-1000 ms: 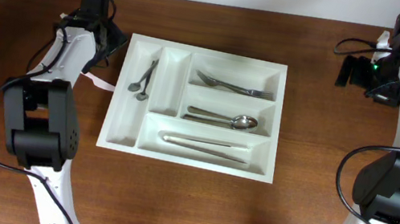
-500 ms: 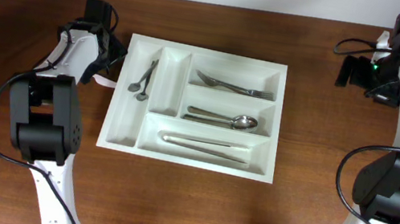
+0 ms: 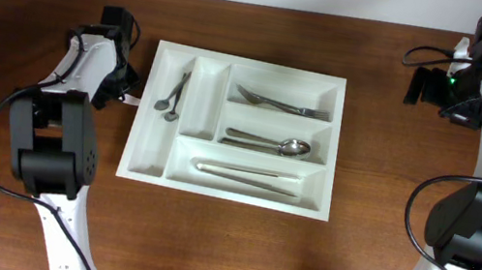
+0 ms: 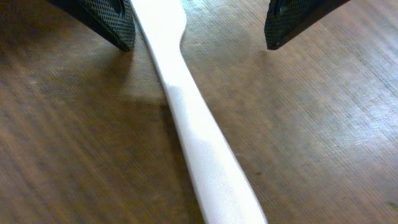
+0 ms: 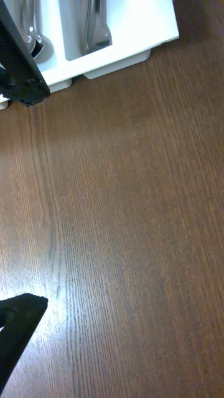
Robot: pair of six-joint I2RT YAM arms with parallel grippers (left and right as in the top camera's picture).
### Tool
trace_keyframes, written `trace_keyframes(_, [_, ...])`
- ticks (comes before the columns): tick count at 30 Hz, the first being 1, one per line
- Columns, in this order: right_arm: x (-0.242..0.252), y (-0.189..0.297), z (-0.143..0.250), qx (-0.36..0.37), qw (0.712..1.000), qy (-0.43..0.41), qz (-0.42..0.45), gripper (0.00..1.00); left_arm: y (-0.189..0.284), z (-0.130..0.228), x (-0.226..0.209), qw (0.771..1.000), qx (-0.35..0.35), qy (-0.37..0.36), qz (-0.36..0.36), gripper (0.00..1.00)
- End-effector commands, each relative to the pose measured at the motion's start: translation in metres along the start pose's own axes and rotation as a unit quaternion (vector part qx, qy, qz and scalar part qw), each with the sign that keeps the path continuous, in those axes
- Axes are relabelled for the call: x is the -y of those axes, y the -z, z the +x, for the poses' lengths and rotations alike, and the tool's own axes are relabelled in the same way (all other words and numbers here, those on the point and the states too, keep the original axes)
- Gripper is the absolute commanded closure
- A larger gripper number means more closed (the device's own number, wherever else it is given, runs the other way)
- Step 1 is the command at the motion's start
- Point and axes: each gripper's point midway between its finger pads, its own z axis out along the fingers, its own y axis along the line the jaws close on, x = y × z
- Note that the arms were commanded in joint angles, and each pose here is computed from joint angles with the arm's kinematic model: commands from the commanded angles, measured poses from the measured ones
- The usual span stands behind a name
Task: Pack container
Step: 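Lower the left gripper and close it on the white plastic spoon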
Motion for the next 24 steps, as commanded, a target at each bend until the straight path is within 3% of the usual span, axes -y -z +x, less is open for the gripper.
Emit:
trace_keyframes(1, [-0.002, 0.009, -0.003, 0.013, 1.0, 0.0, 0.0, 0.01, -0.019, 0.01, -0.024, 0.999, -0.032, 0.0, -0.044, 0.32])
trace_keyframes(12, [-0.002, 0.009, -0.003, 0.013, 1.0, 0.0, 0.0, 0.01, -0.064, 0.048, -0.062, 0.986, -0.124, -0.006, -0.112, 0.33])
trace_keyframes(16, [-0.002, 0.009, -0.003, 0.013, 1.0, 0.0, 0.0, 0.01, -0.07, 0.058, -0.065, 0.984, -0.139, -0.008, -0.115, 0.42])
trace_keyframes(24, [-0.002, 0.009, -0.003, 0.013, 1.0, 0.0, 0.0, 0.01, -0.074, 0.068, -0.072, 0.98, -0.152, -0.012, -0.127, 0.48])
